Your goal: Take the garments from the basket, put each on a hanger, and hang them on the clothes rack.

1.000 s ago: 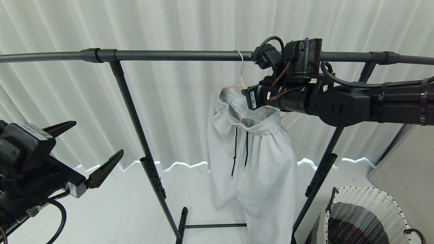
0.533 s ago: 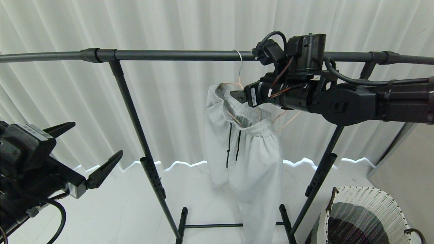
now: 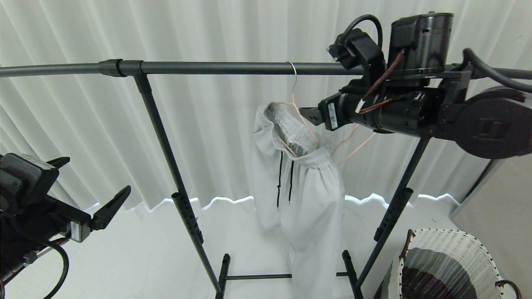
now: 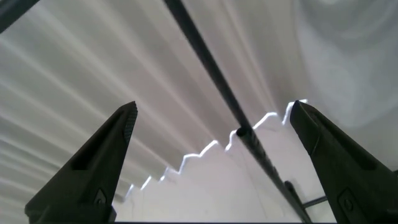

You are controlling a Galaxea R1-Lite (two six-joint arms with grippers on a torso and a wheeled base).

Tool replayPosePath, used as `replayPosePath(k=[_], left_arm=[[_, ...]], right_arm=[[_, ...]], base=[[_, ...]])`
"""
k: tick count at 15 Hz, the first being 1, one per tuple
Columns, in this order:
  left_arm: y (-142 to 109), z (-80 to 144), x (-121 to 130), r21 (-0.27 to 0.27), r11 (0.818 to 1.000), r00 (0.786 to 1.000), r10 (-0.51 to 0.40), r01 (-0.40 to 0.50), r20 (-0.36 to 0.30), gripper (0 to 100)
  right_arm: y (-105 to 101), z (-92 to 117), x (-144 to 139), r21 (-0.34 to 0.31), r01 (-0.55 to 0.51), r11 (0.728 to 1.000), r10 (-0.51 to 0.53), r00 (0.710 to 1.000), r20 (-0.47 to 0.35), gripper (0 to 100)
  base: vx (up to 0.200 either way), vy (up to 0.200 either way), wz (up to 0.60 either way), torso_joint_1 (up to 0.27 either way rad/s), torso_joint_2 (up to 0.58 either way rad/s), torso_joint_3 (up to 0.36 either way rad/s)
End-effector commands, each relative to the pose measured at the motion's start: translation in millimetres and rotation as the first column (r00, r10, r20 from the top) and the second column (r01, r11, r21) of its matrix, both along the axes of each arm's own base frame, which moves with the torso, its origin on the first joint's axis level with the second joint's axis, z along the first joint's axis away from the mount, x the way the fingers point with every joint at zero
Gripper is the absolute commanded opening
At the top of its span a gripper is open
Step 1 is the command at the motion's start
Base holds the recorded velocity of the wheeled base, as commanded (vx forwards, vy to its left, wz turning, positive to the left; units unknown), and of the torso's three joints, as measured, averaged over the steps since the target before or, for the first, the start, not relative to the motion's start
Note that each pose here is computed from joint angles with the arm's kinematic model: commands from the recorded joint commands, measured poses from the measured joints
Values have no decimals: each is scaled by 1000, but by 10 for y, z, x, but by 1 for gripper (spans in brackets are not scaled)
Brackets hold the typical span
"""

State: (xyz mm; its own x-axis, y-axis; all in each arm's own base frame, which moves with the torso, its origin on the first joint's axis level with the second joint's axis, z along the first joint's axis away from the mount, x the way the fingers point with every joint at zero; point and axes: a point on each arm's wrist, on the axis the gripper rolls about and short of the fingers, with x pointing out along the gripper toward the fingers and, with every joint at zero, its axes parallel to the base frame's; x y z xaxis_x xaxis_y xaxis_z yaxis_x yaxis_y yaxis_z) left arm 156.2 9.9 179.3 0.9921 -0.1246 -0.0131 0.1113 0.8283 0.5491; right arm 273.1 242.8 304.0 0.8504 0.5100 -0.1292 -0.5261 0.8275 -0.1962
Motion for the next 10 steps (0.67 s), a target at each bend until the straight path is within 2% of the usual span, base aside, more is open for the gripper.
replayPosePath(k=[1,7,10], left_arm=[[52,-9,2,0,999,999,33,-33,-5,100],[116,-34,-8,-3,997,997,73,-73,-16,100],[131,-63,-33,-5,996,996,85,-85,-25,100]], right_arm=[[-453,108,-200,-41,77,996,-76,996,37,100],[-1195,130,-246,-124,267,956,-257,962,91,100],[-1563,42,-262,-157,379,912,-364,924,118,100]], base=[[-200,0,0,2,-2,7],[-200,0,0,-1,5,5],[-200,0,0,2,2,7]])
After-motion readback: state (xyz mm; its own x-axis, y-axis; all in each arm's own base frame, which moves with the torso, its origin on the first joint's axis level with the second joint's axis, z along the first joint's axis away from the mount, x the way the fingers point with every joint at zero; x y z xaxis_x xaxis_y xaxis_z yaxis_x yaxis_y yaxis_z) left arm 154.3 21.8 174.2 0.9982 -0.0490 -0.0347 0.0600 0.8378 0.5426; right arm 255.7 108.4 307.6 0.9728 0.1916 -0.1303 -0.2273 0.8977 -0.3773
